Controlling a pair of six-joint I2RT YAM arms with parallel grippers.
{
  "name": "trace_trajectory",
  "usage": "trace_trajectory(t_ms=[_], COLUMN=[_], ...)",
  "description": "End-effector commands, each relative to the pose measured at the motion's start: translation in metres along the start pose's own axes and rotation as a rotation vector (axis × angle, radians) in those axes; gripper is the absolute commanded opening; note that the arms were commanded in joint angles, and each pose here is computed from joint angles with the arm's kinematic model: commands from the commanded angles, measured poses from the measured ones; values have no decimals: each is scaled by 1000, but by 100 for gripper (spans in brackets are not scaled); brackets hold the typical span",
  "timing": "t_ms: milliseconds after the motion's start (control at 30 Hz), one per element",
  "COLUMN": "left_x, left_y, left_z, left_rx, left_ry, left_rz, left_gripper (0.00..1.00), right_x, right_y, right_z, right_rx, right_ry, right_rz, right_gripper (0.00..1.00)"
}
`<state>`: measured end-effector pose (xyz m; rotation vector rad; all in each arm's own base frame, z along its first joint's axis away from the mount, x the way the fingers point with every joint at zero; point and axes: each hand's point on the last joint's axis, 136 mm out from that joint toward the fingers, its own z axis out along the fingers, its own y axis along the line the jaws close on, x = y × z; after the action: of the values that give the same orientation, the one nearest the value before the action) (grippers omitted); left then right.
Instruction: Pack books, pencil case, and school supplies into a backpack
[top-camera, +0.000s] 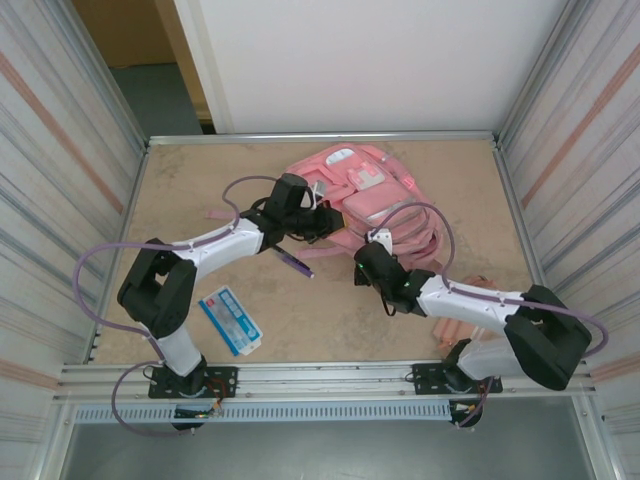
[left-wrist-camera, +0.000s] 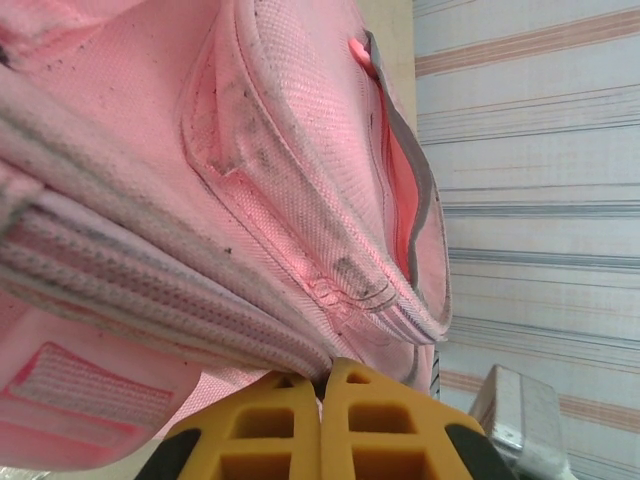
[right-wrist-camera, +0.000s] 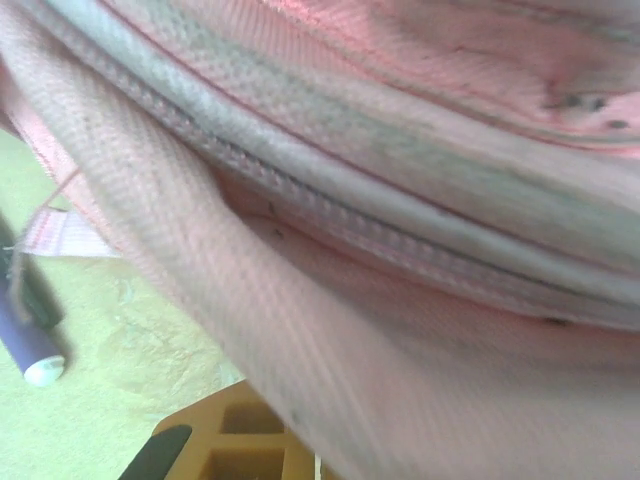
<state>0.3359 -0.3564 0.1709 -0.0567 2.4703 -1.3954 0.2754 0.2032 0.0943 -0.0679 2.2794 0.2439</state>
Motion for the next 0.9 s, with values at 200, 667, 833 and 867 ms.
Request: trace_trajectory(t_ms=[200,667,833,867], left_x=[-33,-60,-75,-78], left_y=[-12,34,46,49], left_z=[-15,-17,-16,-15], left_rx=[103,18,-7,-27], left_ry=[-48,-81,-96,-91], left_rz=[24,-7,-22,-23], left_gripper=[0,0,0,0], right_x=[22,31,35,35], right_y=[-44,-70,-41,-29], right_z=[-20,-29,-14,-13], right_rx=[27,-15,-199,-257], right_ry=[126,219,285,290], right_rz=[1,102,108,78], right_gripper=[0,0,0,0])
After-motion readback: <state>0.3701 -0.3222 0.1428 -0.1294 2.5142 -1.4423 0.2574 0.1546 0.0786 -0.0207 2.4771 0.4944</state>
